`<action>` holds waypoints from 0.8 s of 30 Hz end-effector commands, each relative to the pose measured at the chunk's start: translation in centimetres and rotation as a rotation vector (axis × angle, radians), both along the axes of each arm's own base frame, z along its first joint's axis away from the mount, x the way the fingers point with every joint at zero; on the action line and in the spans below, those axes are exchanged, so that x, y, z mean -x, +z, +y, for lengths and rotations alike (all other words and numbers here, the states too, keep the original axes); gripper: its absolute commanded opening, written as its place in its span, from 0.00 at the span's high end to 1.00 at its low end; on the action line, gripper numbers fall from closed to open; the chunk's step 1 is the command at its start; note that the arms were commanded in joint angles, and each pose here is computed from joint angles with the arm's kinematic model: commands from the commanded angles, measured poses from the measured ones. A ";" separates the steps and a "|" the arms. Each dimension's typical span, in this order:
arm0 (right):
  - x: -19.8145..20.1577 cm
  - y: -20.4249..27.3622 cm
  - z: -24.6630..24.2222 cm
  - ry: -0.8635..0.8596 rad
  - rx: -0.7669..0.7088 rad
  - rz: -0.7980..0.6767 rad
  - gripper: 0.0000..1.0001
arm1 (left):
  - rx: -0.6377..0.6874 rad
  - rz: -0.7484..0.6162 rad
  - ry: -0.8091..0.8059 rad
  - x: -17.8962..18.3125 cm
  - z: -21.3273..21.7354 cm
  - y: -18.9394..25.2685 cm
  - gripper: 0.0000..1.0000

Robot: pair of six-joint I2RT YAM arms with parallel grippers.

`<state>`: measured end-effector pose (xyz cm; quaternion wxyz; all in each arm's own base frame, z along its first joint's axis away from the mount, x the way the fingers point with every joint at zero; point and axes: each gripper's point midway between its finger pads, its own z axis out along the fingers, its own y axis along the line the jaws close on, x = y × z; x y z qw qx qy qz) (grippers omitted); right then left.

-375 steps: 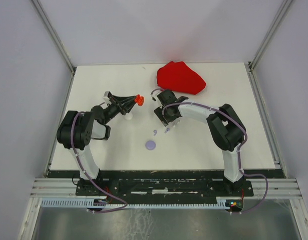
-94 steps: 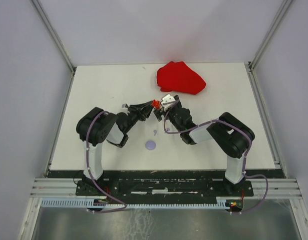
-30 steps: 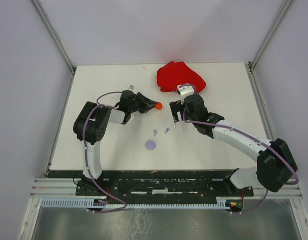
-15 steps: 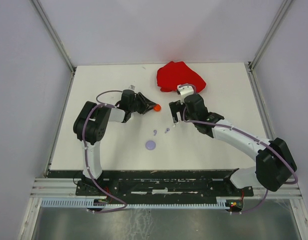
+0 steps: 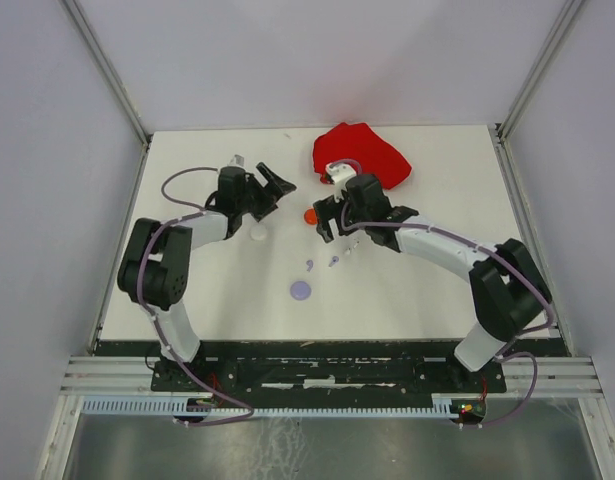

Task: Insert the wireless bluetooth earbuds into the charging case
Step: Pick up the charging case at the center of the board.

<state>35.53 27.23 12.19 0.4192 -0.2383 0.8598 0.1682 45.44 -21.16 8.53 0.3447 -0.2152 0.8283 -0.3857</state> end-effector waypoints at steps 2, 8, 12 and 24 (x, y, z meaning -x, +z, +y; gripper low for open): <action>-1.2 1.9 6.9 0.200 -0.117 0.002 0.06 | -0.101 -0.188 0.084 -0.6 4.8 7.4 0.01; -1.8 -0.8 11.9 0.312 -0.076 0.045 0.06 | -0.088 -0.228 0.182 1.1 8.8 9.6 0.01; -1.8 -2.4 14.8 0.371 -0.094 0.080 0.05 | -0.088 -0.189 0.229 2.4 10.9 9.2 0.01; -2.6 -5.0 19.5 0.379 -0.169 0.143 0.06 | -0.074 -0.175 0.263 5.9 13.2 9.2 0.00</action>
